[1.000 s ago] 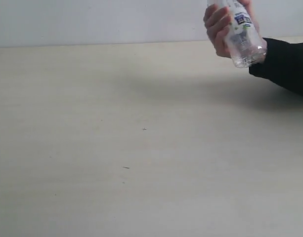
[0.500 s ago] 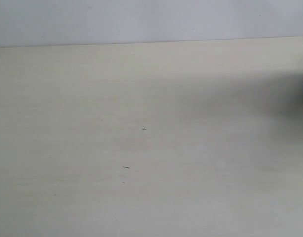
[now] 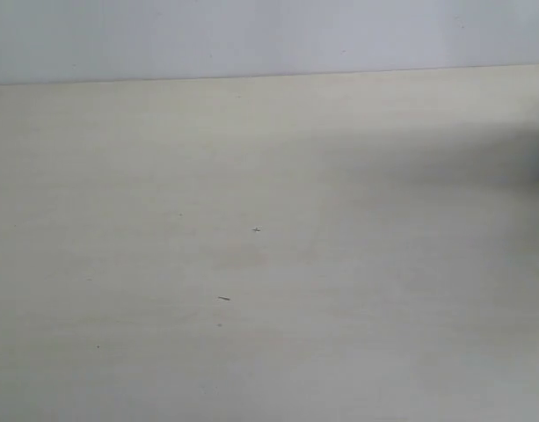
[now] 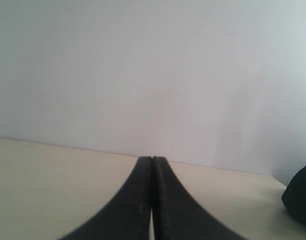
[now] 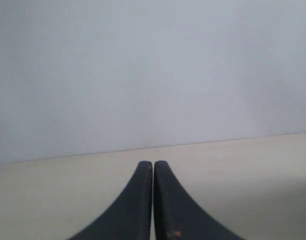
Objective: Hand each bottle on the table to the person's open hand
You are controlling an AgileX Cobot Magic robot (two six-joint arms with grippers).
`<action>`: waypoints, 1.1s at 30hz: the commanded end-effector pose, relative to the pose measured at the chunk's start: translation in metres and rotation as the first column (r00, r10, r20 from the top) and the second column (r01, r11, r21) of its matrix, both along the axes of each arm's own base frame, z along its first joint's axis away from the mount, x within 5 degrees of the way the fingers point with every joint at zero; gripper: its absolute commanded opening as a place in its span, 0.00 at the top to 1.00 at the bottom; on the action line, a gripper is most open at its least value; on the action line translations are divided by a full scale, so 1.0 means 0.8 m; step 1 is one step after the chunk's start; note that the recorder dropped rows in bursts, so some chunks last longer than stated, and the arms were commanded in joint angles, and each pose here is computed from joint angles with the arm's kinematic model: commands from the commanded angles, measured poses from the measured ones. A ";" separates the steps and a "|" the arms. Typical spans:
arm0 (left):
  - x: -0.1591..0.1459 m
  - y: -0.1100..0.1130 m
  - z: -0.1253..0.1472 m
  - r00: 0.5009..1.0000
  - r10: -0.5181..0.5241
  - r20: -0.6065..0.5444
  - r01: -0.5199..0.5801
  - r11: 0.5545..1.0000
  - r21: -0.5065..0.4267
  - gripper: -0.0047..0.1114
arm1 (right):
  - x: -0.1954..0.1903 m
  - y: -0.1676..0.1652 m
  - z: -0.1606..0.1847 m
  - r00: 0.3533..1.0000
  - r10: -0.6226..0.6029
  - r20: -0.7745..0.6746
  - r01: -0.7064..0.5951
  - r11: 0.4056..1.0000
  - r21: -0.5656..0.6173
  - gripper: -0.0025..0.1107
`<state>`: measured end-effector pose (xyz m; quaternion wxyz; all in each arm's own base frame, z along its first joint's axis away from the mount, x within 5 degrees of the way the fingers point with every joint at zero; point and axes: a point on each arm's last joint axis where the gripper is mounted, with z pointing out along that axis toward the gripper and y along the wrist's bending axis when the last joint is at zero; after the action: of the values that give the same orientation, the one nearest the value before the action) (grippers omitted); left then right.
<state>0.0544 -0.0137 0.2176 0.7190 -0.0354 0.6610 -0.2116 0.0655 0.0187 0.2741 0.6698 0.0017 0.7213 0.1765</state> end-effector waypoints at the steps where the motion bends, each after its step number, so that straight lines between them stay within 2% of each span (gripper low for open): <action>1: 0.000 0.000 -0.001 1.000 0.004 -0.001 -0.004 1.000 -0.002 0.96 | -0.011 -0.008 -0.027 0.996 -0.065 0.065 0.064 0.998 0.015 0.97; 5: 0.000 0.000 -0.001 1.000 0.004 -0.001 -0.004 1.000 -0.002 0.96 | -0.020 -0.012 -0.044 0.988 -0.110 0.110 0.111 0.994 0.000 0.97; 12: 0.000 0.000 -0.001 1.000 0.004 -0.001 -0.004 1.000 -0.002 0.96 | -0.012 -0.016 -0.085 0.984 -0.171 0.047 0.174 0.981 -0.081 0.97; 24: 0.000 0.000 -0.001 1.000 0.004 -0.001 -0.004 1.000 -0.002 0.96 | -0.011 -0.018 -0.085 0.978 -0.198 0.073 0.203 0.977 -0.069 0.97; 27: 0.000 0.000 -0.001 1.000 0.004 -0.001 -0.004 1.000 -0.002 0.96 | -0.011 -0.019 -0.090 0.978 -0.201 0.048 0.206 0.966 -0.155 0.97; 33: 0.000 0.000 -0.001 1.000 0.004 -0.001 -0.004 1.000 -0.002 0.96 | -0.012 -0.021 -0.095 0.976 -0.216 -0.001 0.213 0.964 -0.162 0.97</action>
<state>0.0545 -0.0136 0.2174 0.7186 -0.0359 0.6617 -0.2111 0.0565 0.0021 0.2009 0.6831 0.0260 0.7283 0.0477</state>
